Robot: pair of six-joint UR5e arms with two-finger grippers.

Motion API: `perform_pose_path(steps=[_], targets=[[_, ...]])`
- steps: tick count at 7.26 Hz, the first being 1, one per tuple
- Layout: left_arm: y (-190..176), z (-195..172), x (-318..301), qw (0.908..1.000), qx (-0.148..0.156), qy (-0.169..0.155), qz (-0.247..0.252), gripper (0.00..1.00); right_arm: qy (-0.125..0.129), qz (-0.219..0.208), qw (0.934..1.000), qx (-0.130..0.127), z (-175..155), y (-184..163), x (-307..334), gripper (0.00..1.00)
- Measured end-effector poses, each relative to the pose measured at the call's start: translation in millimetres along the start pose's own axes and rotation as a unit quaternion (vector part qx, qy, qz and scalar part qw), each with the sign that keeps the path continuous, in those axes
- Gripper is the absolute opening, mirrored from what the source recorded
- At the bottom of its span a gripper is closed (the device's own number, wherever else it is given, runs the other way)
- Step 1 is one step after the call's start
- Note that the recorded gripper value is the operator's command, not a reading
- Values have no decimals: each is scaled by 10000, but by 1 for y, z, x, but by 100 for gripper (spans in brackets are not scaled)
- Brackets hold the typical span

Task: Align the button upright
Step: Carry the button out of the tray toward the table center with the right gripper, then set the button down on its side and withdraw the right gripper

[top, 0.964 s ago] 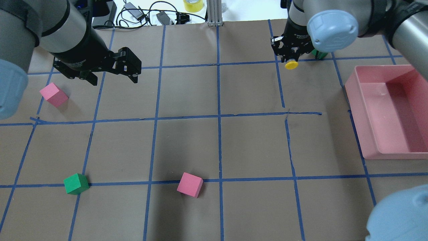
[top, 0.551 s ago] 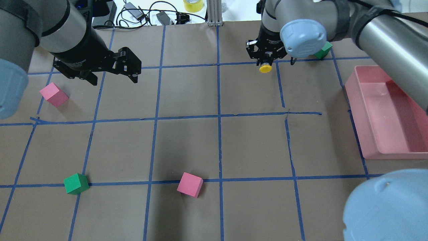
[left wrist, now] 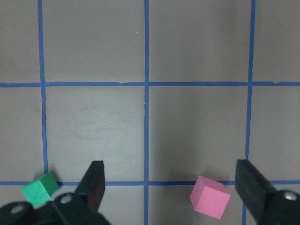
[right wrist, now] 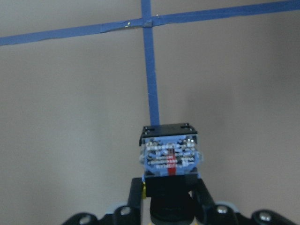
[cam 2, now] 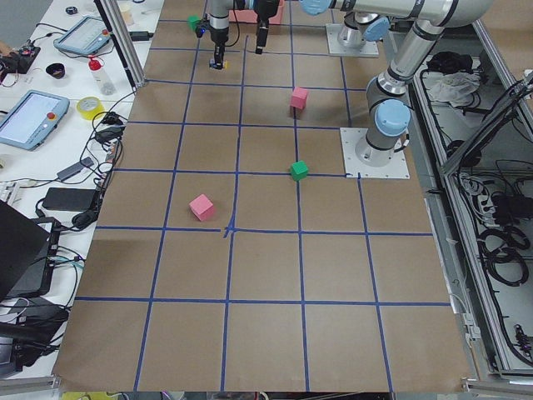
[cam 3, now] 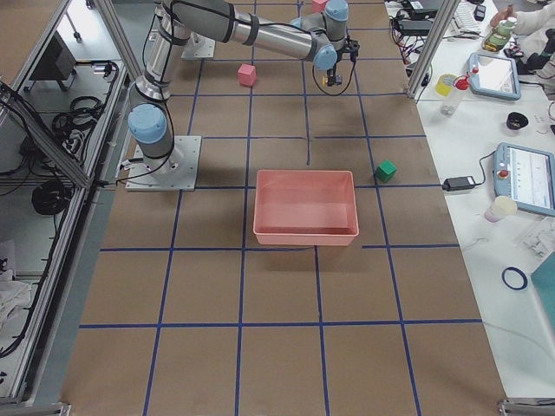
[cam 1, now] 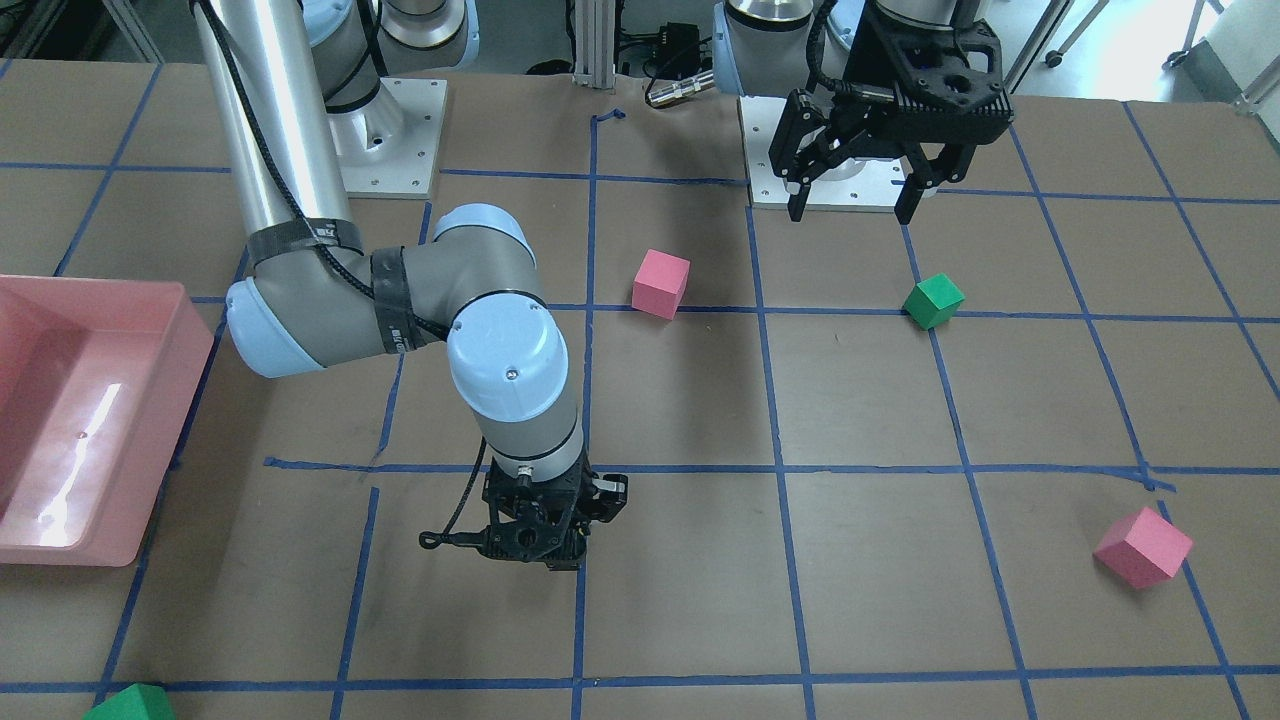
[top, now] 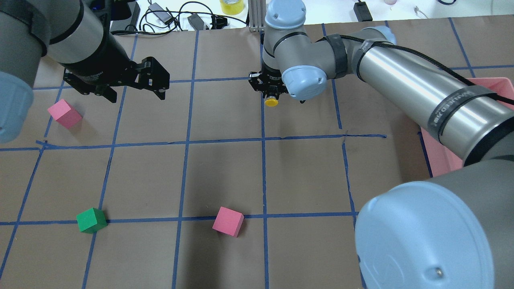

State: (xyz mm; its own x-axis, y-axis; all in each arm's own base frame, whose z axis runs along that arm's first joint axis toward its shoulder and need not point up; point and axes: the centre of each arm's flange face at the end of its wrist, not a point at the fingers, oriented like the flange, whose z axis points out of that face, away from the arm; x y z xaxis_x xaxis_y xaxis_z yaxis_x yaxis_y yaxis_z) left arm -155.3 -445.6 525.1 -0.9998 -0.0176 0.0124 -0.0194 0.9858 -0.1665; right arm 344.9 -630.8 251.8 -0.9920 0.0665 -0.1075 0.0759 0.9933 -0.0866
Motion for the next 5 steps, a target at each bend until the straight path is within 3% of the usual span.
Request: perform_pose_path(steps=[4,5], targets=[[0,0,0,10000,0,0,-5,100,-64,-86,9999,-32,51,1,-28,0],[0,0,0,10000,0,0,-4,100,-67,-95,9999,-60,57,2,-28,57]])
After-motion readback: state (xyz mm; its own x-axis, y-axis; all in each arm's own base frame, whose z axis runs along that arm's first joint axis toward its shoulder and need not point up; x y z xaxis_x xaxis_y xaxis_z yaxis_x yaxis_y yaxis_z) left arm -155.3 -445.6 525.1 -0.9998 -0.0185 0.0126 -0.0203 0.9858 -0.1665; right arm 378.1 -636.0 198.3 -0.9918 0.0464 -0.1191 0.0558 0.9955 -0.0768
